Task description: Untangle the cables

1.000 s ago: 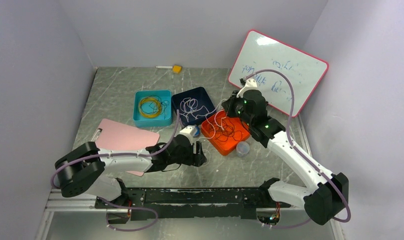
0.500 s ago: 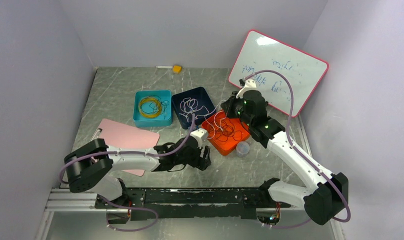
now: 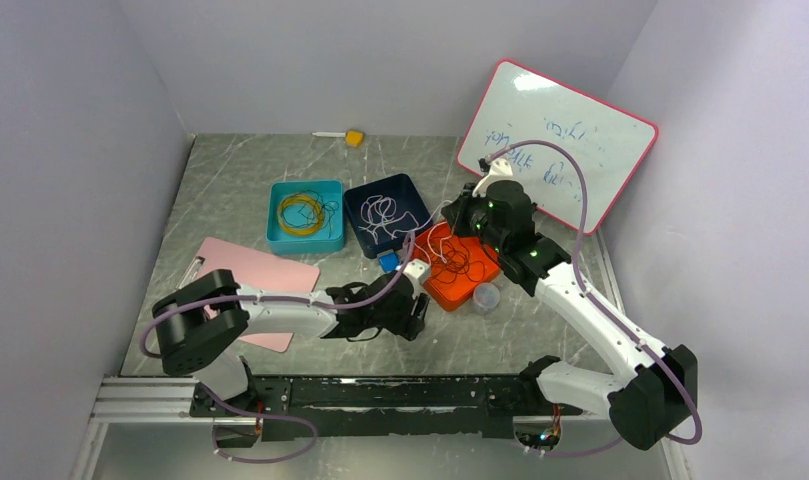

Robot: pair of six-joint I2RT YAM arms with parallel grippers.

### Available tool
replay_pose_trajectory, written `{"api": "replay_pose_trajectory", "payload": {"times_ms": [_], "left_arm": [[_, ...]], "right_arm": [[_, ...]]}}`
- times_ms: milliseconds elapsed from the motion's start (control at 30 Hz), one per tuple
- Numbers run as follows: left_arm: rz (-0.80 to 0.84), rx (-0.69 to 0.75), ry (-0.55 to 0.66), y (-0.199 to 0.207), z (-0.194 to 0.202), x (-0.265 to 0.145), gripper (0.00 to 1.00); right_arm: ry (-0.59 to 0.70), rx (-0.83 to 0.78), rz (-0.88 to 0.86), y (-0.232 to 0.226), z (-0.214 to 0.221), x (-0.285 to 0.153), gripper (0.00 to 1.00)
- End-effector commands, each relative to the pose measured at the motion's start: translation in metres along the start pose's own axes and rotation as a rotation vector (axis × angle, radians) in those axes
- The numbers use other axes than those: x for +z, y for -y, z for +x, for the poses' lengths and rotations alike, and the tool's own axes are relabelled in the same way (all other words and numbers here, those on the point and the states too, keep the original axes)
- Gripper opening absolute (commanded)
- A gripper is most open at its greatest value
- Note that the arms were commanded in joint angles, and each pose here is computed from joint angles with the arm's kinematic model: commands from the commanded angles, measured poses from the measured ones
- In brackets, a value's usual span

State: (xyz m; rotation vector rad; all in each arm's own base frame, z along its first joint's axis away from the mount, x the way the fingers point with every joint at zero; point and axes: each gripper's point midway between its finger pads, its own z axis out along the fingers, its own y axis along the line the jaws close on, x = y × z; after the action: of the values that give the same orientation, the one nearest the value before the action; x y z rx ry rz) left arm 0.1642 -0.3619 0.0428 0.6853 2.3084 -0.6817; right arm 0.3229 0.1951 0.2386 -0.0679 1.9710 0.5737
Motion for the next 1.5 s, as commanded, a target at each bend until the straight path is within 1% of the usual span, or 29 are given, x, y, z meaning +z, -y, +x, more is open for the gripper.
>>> {"api": "replay_pose_trajectory", "payload": {"times_ms": [0,133,233,333,467,500,700,867,1000,1033,1067,1167,1267,1367,1467], "left_arm": [[0.003,0.026,-0.012,0.007,0.000,0.005,0.61],[-0.010,0.023,-0.028,0.007,0.003,0.011,0.50],[-0.016,0.023,-0.027,0.006,0.001,0.013,0.43],[-0.018,0.024,-0.012,0.007,-0.004,0.011,0.31],[-0.024,0.035,-0.004,0.006,-0.007,0.006,0.09],[-0.032,0.036,0.001,0.005,-0.009,0.004,0.07],[-0.088,0.021,0.066,-0.007,-0.025,-0.025,0.07],[-0.086,0.007,0.191,-0.011,-0.053,-0.069,0.07],[-0.097,-0.010,0.331,-0.018,-0.084,-0.112,0.07],[-0.113,-0.014,0.352,-0.023,-0.091,-0.121,0.07],[-0.124,-0.017,0.374,-0.026,-0.100,-0.129,0.07],[-0.148,-0.006,0.430,-0.035,-0.124,-0.153,0.07],[-0.146,0.029,0.500,-0.041,-0.155,-0.173,0.07],[-0.166,0.024,0.543,-0.057,-0.184,-0.184,0.07],[-0.184,0.001,0.533,-0.076,-0.207,-0.183,0.07]], "right_arm": [[0.008,0.003,-0.004,0.001,-0.001,0.001,0.00],[0.010,-0.002,-0.001,0.002,-0.002,0.001,0.00],[0.010,-0.004,-0.003,0.001,-0.003,0.001,0.00],[0.013,-0.004,-0.004,0.001,-0.004,0.001,0.00],[0.027,-0.005,-0.008,0.000,-0.008,-0.001,0.00],[0.032,-0.008,-0.014,-0.001,-0.009,-0.002,0.00],[0.096,-0.036,-0.072,-0.013,-0.027,-0.012,0.00],[0.167,-0.061,-0.107,-0.023,-0.050,-0.025,0.00],[0.204,-0.068,-0.117,-0.030,-0.069,-0.031,0.00],[0.199,-0.067,-0.112,-0.029,-0.069,-0.030,0.00],[0.215,-0.066,-0.119,-0.034,-0.078,-0.032,0.00],[0.221,-0.069,-0.117,-0.038,-0.089,-0.031,0.00],[0.197,-0.081,-0.113,-0.042,-0.096,-0.021,0.00],[0.186,-0.091,-0.127,-0.049,-0.106,-0.010,0.00],[0.181,-0.096,-0.155,-0.058,-0.117,0.001,0.00]]}}
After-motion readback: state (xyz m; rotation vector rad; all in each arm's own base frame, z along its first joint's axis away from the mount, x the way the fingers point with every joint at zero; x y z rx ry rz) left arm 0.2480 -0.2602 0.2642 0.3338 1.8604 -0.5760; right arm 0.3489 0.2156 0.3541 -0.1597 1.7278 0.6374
